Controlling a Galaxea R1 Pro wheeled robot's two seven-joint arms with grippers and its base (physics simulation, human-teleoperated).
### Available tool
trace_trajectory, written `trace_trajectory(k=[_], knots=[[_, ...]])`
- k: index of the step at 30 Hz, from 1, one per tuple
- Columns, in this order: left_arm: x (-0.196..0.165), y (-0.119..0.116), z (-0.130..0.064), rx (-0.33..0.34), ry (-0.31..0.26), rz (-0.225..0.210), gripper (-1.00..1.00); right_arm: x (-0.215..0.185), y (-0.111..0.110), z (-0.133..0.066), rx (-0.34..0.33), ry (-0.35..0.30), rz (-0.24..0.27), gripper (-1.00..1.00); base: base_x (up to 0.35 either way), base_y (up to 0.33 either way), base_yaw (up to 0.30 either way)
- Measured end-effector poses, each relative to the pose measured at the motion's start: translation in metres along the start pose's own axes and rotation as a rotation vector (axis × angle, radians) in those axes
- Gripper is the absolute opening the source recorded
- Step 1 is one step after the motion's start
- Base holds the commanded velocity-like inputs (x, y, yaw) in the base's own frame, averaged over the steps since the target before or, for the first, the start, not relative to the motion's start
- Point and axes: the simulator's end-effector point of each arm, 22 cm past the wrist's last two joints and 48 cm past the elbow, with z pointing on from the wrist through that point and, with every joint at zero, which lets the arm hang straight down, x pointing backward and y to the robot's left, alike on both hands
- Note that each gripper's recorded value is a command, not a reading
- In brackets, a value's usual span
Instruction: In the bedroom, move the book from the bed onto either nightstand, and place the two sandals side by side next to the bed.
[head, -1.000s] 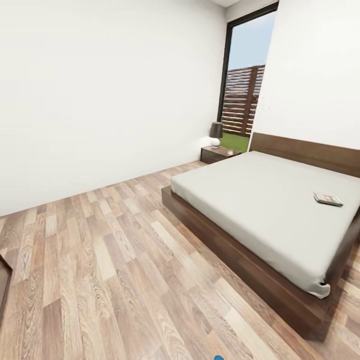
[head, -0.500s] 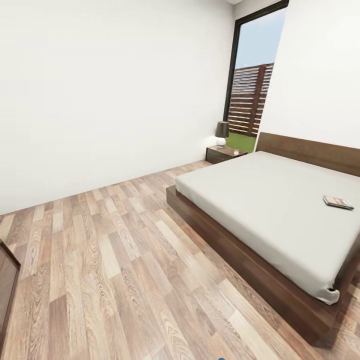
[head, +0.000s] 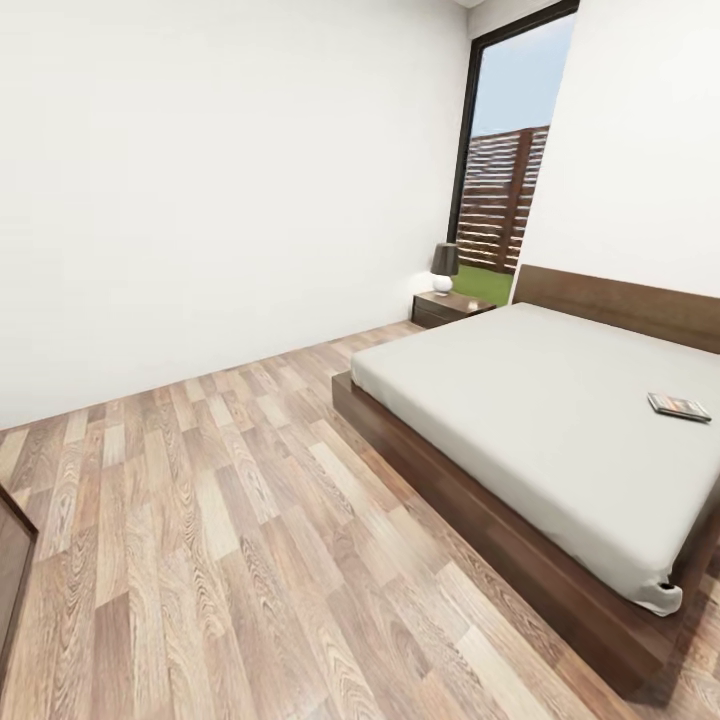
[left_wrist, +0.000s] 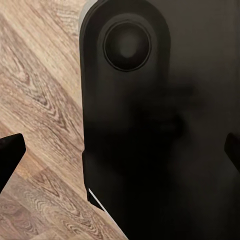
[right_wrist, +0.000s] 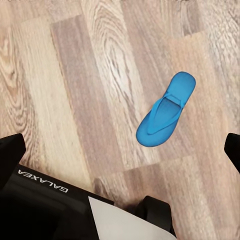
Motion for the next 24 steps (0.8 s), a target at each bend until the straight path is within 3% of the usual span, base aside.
trace_trajectory(k=[13, 17, 21, 24], knots=[[-0.002, 0.001, 0.0, -0.001, -0.003, 0.004, 1.0, 0.0, -0.004, 0.0, 0.016, 0.003, 0.018, 1.0, 0.003, -0.002, 0.0], [-0.017, 0.007, 0.001, -0.008, -0.024, 0.006, 1.0, -0.003, -0.008, 0.0, 0.032, 0.004, 0.03, 1.0, 0.0, 0.0, 0.0], [-0.029, 0.01, 0.002, -0.012, -0.038, 0.007, 1.0, -0.004, -0.013, 0.0, 0.052, 0.007, 0.084, 1.0, 0.0, 0.0, 0.0], [-0.046, 0.012, 0.003, -0.015, -0.058, 0.01, 1.0, -0.004, -0.02, 0.0, 0.07, 0.013, 0.162, 1.0, 0.0, 0.0, 0.0]])
